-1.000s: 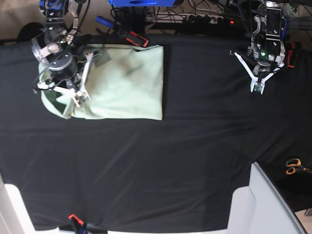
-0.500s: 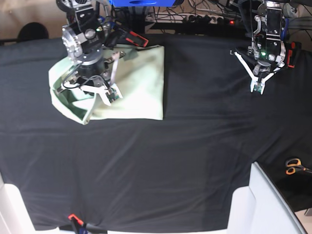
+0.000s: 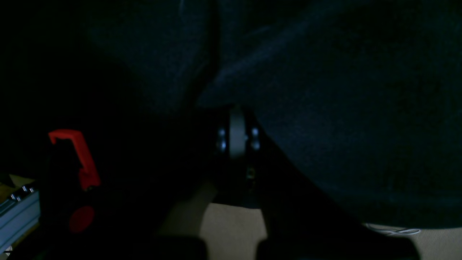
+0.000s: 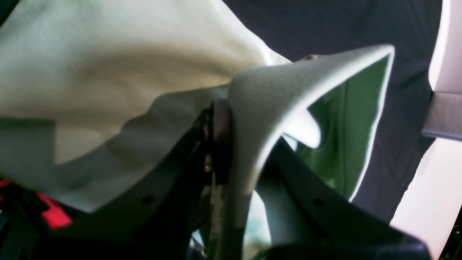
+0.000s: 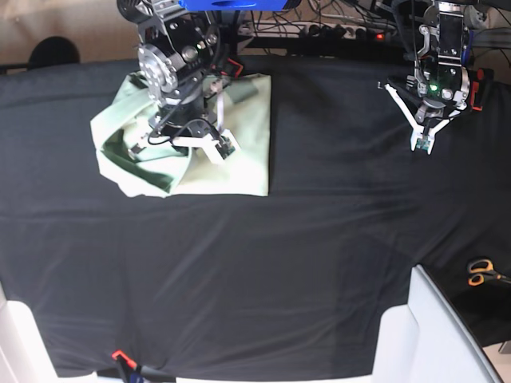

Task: Fold the T-shirt properly
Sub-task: 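Lift the grasped end and fold it over the shirt body with the right gripper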

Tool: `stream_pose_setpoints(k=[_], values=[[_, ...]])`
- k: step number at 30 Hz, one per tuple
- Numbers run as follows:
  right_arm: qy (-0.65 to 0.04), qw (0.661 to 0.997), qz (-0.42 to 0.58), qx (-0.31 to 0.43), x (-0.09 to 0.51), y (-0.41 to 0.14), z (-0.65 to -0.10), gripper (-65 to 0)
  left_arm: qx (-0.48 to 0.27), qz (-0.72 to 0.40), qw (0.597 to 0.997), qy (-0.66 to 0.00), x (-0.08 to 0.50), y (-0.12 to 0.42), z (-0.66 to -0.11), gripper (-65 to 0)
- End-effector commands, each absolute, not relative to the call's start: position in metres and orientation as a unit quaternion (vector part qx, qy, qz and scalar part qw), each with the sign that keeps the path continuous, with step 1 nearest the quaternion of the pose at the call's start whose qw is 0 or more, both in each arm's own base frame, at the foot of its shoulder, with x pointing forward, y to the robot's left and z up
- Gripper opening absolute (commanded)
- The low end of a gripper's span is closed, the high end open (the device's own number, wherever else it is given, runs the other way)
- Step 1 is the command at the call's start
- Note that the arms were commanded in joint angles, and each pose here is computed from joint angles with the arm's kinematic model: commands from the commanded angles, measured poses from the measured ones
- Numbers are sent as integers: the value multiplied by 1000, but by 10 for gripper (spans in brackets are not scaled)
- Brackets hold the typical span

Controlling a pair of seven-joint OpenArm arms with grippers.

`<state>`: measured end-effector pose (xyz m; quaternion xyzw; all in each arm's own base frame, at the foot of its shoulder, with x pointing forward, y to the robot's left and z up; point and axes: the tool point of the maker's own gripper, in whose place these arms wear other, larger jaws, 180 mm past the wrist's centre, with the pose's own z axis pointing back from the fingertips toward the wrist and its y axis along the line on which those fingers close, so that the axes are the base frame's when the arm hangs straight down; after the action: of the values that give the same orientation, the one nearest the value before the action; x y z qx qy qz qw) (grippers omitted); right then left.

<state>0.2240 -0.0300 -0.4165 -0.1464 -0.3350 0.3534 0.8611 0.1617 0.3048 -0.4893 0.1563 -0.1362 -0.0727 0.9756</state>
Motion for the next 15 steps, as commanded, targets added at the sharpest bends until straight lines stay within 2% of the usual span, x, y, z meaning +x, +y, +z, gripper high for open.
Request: stream_pose_setpoints(k=[1,10,15], values=[[-354,853,354,-145,230,-21,-407,-650,172,-73,976,-111,150,316,-491,-650],[-364,835,392,-132,236,16,-395,-650,176,-76,976,-105,144,320,-491,-650],[-347,834,407,-134,233,23,-406,-650,190,-85,973,-98,140,332,-487,-650]])
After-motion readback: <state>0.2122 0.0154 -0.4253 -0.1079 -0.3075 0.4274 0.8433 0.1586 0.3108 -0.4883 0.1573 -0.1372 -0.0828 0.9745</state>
